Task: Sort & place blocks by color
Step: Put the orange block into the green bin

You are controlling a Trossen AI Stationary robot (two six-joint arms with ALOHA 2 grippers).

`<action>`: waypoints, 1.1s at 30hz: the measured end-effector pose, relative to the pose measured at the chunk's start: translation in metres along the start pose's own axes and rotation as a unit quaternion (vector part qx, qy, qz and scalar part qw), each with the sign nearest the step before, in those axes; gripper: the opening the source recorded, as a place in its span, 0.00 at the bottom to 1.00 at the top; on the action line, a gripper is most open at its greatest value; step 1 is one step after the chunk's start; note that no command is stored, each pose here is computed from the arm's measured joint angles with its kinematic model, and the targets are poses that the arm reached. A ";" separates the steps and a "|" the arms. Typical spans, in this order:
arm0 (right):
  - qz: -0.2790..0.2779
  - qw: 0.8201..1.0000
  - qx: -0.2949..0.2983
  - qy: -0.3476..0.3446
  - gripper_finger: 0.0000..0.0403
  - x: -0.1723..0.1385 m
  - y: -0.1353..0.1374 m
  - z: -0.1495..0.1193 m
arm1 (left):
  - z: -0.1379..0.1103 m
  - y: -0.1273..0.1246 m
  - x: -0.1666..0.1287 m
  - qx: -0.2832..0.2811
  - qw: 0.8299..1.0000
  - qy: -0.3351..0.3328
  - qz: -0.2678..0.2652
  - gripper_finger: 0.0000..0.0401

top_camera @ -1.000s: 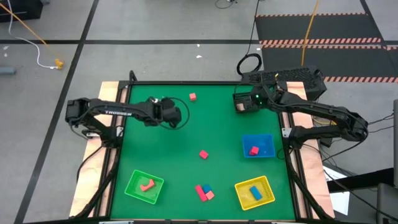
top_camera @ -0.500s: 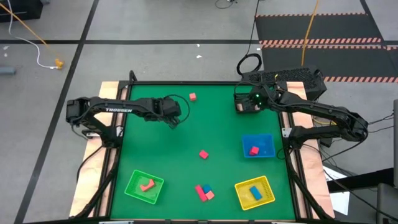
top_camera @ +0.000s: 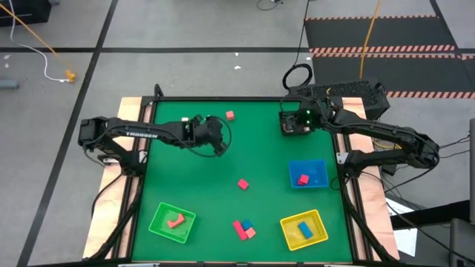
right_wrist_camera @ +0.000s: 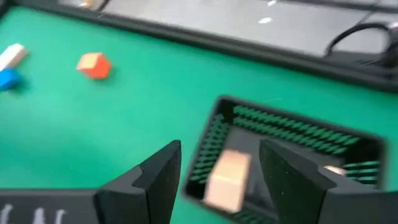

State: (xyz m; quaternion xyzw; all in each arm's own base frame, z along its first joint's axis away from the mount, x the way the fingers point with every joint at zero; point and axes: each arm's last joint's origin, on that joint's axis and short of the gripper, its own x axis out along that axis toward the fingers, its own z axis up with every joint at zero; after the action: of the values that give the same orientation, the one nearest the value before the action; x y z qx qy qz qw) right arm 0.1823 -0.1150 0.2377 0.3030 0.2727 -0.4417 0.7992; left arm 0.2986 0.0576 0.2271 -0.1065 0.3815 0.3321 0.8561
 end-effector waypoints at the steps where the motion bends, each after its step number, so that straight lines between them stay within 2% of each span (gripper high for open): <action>1: 0.011 1.000 -0.001 0.005 0.51 0.000 0.002 -0.001 | 0.000 0.001 0.000 -0.008 1.000 0.002 0.002 0.38; 6: 0.042 0.999 0.000 0.004 0.51 -0.003 0.014 -0.006 | 0.001 0.004 0.001 -0.042 0.999 -0.006 0.022 0.38; 9: 0.086 0.996 -0.008 -0.012 0.51 -0.008 0.030 -0.010 | -0.004 -0.002 -0.002 -0.044 0.999 0.003 0.021 0.38; 13: 0.158 0.986 -0.025 -0.039 0.51 -0.019 0.054 -0.015 | -0.018 -0.017 -0.011 -0.018 0.999 0.031 0.013 0.38; 16: 0.198 0.978 -0.030 -0.058 0.51 -0.026 0.066 -0.018 | -0.026 -0.030 -0.019 -0.014 0.999 0.027 0.009 0.38; 21: 0.224 0.970 -0.038 -0.088 0.51 -0.028 0.087 -0.028 | -0.045 -0.059 -0.040 0.005 0.999 0.027 -0.030 0.38; 26: 0.236 0.964 -0.040 -0.113 0.51 -0.011 0.112 -0.041 | -0.066 -0.086 -0.063 0.014 0.997 0.023 -0.078 0.38; 30: 0.236 0.963 -0.037 -0.123 0.51 0.017 0.127 -0.051 | -0.077 -0.099 -0.076 0.010 0.996 0.009 -0.093 0.38; 33: 0.241 0.962 -0.013 -0.129 0.51 0.040 0.133 -0.057 | -0.082 -0.104 -0.082 0.016 0.994 0.003 -0.105 0.38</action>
State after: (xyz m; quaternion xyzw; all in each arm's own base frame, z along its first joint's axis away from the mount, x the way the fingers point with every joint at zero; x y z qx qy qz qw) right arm 0.3073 -0.0384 0.2044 0.2900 0.0919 -0.2675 0.9143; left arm 0.2785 -0.0971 0.2225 -0.1333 0.3762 0.2339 0.8866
